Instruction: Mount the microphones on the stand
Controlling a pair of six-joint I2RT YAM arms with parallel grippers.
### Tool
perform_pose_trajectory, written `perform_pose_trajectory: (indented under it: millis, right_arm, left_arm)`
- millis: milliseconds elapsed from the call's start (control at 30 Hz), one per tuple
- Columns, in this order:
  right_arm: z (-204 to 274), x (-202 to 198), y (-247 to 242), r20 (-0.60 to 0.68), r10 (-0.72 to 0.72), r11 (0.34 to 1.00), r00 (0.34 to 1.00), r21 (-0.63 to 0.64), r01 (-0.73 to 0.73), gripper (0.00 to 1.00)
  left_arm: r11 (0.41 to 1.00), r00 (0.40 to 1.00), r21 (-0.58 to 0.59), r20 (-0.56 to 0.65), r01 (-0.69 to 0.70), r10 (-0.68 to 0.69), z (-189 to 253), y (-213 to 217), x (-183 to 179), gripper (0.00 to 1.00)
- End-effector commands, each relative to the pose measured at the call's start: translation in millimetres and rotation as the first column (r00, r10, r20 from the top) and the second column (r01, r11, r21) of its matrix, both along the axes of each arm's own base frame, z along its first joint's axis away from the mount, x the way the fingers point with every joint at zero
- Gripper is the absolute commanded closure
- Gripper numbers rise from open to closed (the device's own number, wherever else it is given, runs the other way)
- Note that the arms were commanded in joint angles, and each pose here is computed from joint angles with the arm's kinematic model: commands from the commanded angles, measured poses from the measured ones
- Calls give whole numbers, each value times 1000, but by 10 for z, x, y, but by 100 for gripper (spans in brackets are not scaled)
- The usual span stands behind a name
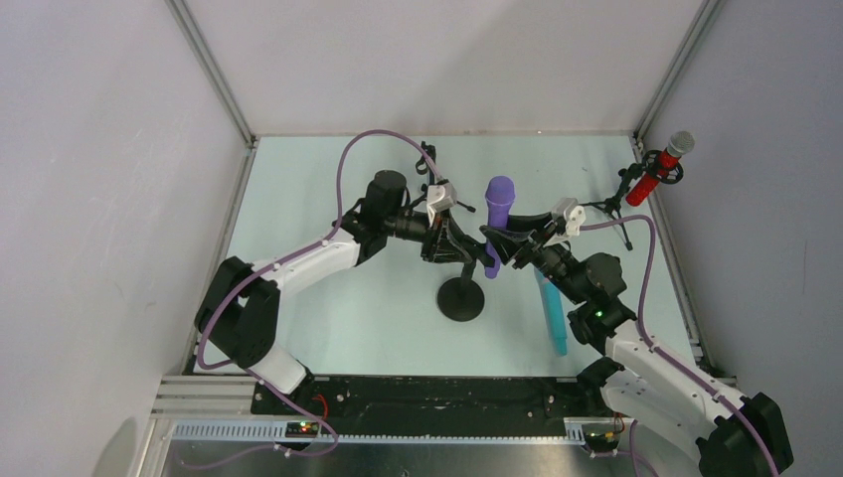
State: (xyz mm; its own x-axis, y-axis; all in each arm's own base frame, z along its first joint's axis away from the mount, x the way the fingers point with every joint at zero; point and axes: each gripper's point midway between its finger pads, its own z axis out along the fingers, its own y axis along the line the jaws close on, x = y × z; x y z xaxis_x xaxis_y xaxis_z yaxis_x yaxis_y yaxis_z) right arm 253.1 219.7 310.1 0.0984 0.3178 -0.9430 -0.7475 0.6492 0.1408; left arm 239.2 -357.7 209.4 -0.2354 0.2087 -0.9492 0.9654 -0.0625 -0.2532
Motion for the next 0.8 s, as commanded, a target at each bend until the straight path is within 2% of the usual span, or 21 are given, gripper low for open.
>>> perform_pose_trajectory:
  millis: [0,133,200,267,300,400,533,767]
  right_arm:
    - [67,31,-51,23,-37,999,999,22,37,100]
    - [35,48,-42,12,-37,999,999,19,37,100]
    - [23,50,-31,10,-33,999,999,16,33,100]
    - [17,45,-19,12,-27,1000,1000,12,27,100]
    - [13,48,-16,13,-27,1000,1000,10,27,100]
    - [6,45,-4,14,-21,1000,1000,7,21,100]
    - [-10,47,8,10,-17,1000,1000,3,17,100]
    - [-13,29,28,8,-3,1000,1000,4,3,100]
  left_arm:
    - [999,1000,-46,22,7,-6,273,-24,2,80]
    - [999,1000,-41,17,-9,9,264,-25,27,63]
    - [999,999,-36,21,-30,31,256,-22,53,40]
    - [998,998,-31,32,-60,61,249,-6,93,25]
    - [997,996,-31,43,-72,73,264,7,97,22]
    - [995,992,-35,82,-90,93,285,36,112,3]
    - [994,986,-41,123,-105,109,311,80,102,0]
    - [990,983,-44,126,-132,137,348,117,101,0]
